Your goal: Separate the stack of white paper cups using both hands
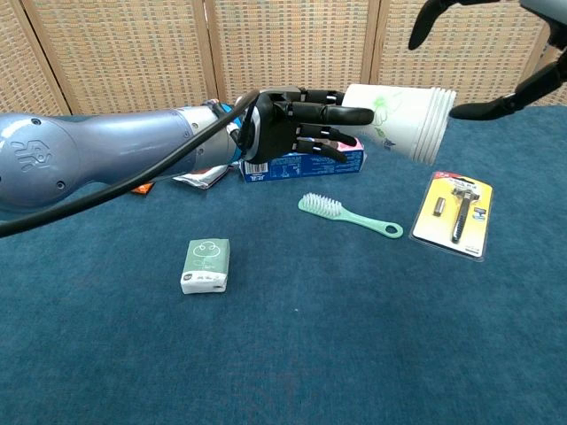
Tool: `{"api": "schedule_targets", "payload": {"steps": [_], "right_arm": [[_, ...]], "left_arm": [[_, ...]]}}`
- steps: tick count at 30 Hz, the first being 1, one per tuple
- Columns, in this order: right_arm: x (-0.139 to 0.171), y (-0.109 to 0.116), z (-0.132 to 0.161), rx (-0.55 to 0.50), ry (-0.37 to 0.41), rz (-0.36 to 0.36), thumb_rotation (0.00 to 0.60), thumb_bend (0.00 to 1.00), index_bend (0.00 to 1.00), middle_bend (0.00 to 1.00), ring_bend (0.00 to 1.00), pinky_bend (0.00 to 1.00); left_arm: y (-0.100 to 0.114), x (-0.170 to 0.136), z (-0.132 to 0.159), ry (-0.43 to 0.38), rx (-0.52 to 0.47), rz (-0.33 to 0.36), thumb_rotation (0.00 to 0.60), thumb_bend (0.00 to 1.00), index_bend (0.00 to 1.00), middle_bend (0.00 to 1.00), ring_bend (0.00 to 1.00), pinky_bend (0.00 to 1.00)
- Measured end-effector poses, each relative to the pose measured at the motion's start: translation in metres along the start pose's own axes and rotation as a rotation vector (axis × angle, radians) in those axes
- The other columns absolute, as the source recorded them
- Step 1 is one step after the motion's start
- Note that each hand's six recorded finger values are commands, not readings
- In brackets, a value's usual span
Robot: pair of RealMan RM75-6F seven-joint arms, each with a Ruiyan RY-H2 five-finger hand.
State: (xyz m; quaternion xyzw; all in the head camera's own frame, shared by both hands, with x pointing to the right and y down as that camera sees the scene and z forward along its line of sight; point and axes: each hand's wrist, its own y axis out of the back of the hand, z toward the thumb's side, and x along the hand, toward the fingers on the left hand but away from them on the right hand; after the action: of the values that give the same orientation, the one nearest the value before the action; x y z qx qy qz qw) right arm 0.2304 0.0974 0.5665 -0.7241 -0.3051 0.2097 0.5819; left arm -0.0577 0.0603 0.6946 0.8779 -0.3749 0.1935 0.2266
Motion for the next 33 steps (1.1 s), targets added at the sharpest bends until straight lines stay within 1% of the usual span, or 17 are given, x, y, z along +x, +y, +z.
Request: {"api": "schedule_targets", "payload": {"steps": [2,8,12,19,24,33], "right_arm": [[-0.004,-0.002,0.002,0.009,0.009,-0.005,0.6,0.39,0.4,0.19,0.17,0.26],[-0.01,-0.01,0.006,0.046,0.03,0.005,0.6,0.38,0.4,0.2,0.17,0.26],[-0.006,-0.011,0.003,0.083,0.042,0.006,0.6,0.38,0.4,0.2,0.17,0.26],[0.004,-0.006,0.0,0.101,0.048,-0.016,0.6,0.38,0.4,0.2,0.17,0.26],[0.01,-0.004,-0.002,0.114,0.049,-0.017,0.6,0.39,0.4,0.21,0.17,0.26],[0.017,-0.016,0.0,0.132,0.064,0.011,0.6,0.38,0.4,0.2,0.17,0.26]], "left_arm": [[-0.001,0.001,-0.001,0.003,-0.012,0.001,0.6,0.1,0.5,0.48,0.44,0.45],[0.0,0.001,-0.002,0.005,-0.051,0.007,0.6,0.11,0.5,0.48,0.44,0.45],[0.0,-0.001,-0.001,0.004,-0.05,0.002,0.6,0.11,0.5,0.48,0.44,0.45],[0.005,-0.005,-0.002,0.006,-0.031,-0.002,0.6,0.12,0.5,0.48,0.44,0.45],[0.008,-0.007,-0.003,0.005,-0.035,0.004,0.6,0.12,0.5,0.48,0.44,0.45],[0.009,-0.01,0.001,-0.007,-0.062,0.0,0.6,0.12,0.5,0.48,0.44,0.45]]}}
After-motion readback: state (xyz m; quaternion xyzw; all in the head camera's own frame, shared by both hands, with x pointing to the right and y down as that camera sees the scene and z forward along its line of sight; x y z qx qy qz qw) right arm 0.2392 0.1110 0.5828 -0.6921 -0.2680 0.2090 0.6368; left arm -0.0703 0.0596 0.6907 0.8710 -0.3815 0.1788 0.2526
